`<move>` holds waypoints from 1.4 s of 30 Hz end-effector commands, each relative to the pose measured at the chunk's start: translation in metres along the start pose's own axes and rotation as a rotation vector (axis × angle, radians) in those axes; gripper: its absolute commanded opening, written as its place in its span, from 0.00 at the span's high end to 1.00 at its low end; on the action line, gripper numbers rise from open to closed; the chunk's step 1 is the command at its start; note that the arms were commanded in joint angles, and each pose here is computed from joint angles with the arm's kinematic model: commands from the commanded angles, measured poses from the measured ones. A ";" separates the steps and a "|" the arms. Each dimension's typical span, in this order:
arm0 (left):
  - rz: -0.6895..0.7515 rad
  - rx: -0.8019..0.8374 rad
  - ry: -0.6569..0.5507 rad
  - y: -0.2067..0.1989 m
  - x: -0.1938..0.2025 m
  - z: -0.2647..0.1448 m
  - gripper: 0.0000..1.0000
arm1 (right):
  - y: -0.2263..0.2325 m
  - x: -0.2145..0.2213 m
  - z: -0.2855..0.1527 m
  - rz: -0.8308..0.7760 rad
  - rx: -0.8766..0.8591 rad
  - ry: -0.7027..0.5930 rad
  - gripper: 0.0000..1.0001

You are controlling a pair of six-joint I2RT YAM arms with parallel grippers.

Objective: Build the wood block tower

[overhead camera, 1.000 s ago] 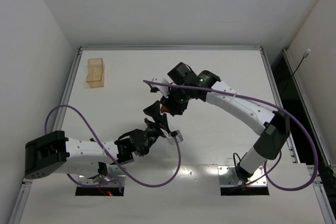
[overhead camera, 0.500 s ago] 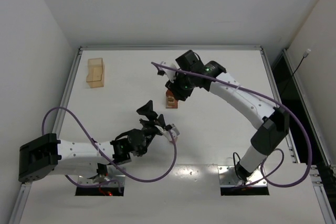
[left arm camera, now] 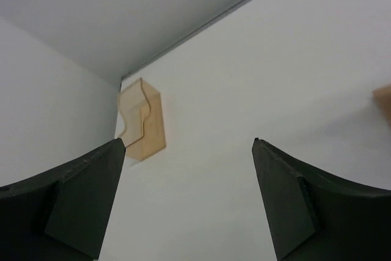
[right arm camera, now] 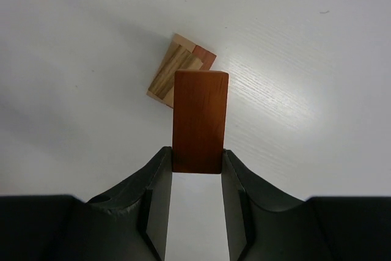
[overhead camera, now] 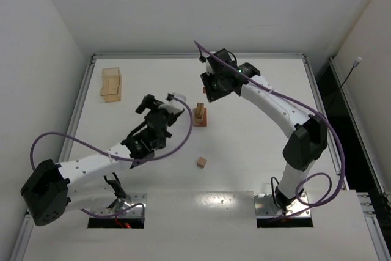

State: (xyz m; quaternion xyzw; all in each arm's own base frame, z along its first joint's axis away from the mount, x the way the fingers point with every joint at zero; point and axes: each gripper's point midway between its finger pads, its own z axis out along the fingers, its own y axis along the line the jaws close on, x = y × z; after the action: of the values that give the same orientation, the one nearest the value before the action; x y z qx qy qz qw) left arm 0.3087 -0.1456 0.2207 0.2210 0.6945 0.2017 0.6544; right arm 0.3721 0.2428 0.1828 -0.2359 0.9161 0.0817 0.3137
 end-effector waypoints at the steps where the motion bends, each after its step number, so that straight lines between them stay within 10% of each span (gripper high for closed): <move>1: -0.197 -0.116 0.168 0.031 0.019 0.023 0.17 | 0.006 -0.024 -0.004 0.243 0.087 -0.073 1.00; 15: -0.506 -0.330 0.536 0.095 0.079 0.081 0.20 | 0.032 -0.006 0.032 0.346 0.290 0.004 1.00; 26: -0.575 -0.204 0.574 0.081 0.082 0.094 0.00 | 0.041 0.006 0.053 0.436 0.266 0.068 1.00; 42: -0.638 -0.106 0.608 0.074 0.097 0.099 0.00 | 0.050 0.007 0.068 0.470 0.251 0.092 1.00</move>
State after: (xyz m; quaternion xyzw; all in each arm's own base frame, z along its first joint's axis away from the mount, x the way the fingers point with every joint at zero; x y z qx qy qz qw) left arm 0.3979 -0.0248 0.1691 -0.1024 0.8818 0.1009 0.4492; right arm 0.3705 0.2941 0.1141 0.0029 0.9663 0.0084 0.2573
